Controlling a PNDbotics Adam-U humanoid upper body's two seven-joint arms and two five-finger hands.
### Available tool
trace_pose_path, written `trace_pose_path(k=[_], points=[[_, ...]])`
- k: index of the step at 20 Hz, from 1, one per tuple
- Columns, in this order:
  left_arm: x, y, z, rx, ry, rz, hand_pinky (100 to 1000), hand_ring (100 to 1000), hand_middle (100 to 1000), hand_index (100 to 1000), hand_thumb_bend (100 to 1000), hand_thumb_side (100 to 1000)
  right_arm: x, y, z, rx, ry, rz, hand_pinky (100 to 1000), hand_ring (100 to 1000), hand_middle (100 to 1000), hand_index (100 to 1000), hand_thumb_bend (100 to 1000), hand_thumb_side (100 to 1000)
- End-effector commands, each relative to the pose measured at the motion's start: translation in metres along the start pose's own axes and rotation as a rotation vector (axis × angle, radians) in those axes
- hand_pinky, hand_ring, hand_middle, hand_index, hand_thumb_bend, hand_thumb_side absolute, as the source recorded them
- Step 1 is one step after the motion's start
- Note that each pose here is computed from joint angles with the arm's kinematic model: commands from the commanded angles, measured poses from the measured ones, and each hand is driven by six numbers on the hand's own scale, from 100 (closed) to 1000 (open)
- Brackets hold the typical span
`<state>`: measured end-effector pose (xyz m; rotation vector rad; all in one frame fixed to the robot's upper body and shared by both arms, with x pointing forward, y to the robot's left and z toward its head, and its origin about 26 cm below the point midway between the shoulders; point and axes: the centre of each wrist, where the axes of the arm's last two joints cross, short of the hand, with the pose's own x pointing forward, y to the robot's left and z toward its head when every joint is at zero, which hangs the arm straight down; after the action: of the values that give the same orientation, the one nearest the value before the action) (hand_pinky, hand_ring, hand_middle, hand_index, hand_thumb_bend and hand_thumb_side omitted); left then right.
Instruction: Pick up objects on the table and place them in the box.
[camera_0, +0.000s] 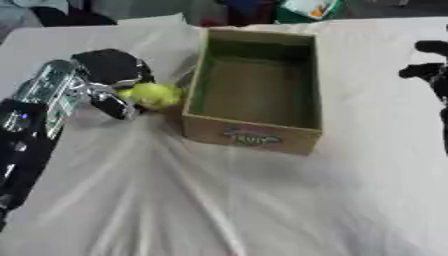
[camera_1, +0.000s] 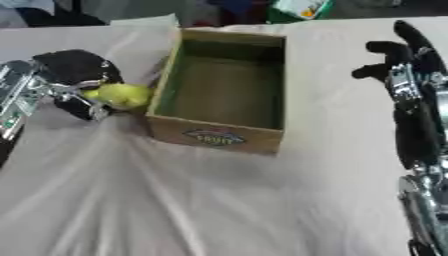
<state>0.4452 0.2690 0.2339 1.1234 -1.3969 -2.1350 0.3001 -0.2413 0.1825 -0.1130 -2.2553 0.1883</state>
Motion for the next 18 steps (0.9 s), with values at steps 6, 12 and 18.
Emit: trace_pose_path(k=[6, 12, 18], points=[[-0.011, 0.026, 0.02, 0.046, -0.005, 0.034, 480, 608, 518, 734, 100, 389, 0.006, -0.001, -0.002, -0.007, -0.022, 0.0, 816, 612, 734, 959, 100, 735], [-0.011, 0.049, 0.029, 0.183, 0.046, 0.005, 433, 556, 469, 693, 100, 263, 0.007, -0.002, -0.002, -0.015, -0.028, 0.0, 815, 612, 733, 958, 100, 736], [-0.009, 0.072, 0.035, 0.311, 0.117, -0.074, 436, 557, 466, 696, 100, 261, 0.01, -0.001, -0.008, -0.022, -0.058, -0.008, 815, 614, 732, 952, 100, 742]])
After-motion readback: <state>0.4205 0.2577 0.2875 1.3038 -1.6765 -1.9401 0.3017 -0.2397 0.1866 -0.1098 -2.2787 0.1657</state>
